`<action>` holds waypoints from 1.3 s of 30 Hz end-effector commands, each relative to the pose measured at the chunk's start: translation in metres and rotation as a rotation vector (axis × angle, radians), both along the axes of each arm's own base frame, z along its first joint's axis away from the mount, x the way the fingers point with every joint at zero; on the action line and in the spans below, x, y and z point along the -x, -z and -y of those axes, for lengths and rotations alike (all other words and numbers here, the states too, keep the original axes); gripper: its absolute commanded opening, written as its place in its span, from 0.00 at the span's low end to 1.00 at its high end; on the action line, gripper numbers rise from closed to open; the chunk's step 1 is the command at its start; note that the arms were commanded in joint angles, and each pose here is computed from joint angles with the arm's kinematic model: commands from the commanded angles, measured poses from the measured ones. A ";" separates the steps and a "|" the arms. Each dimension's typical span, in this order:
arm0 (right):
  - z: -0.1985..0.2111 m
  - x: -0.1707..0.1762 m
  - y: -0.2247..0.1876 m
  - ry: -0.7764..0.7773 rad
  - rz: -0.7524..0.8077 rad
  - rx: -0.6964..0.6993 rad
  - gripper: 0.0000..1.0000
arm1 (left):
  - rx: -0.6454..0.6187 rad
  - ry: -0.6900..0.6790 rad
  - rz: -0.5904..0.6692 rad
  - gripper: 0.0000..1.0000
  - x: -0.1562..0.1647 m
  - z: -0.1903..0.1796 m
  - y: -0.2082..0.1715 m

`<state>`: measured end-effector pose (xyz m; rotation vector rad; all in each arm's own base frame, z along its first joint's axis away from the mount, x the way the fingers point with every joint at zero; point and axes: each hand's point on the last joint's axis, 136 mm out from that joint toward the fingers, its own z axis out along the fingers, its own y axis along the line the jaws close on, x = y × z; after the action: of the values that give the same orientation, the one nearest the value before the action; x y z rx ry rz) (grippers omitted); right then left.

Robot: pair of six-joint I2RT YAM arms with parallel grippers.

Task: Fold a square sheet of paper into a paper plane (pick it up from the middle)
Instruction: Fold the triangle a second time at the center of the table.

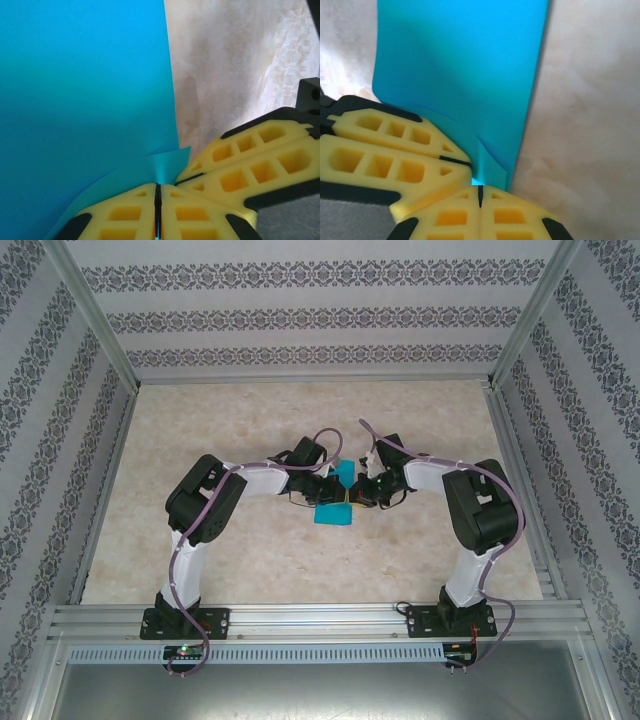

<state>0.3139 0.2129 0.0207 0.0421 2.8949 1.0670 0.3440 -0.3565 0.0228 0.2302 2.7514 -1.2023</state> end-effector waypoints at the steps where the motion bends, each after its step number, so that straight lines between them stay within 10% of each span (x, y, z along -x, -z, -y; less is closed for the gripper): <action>1: -0.001 -0.004 0.005 -0.026 0.013 0.028 0.00 | -0.057 -0.003 -0.019 0.12 0.009 -0.008 0.014; 39: 0.033 0.017 0.050 -0.117 -0.046 0.254 0.00 | -0.031 -0.110 -0.007 0.14 -0.026 -0.039 0.005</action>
<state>0.3189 0.2102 0.0138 -0.1432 2.9114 0.9676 0.3618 -0.3311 0.0238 0.1387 2.7531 -1.1690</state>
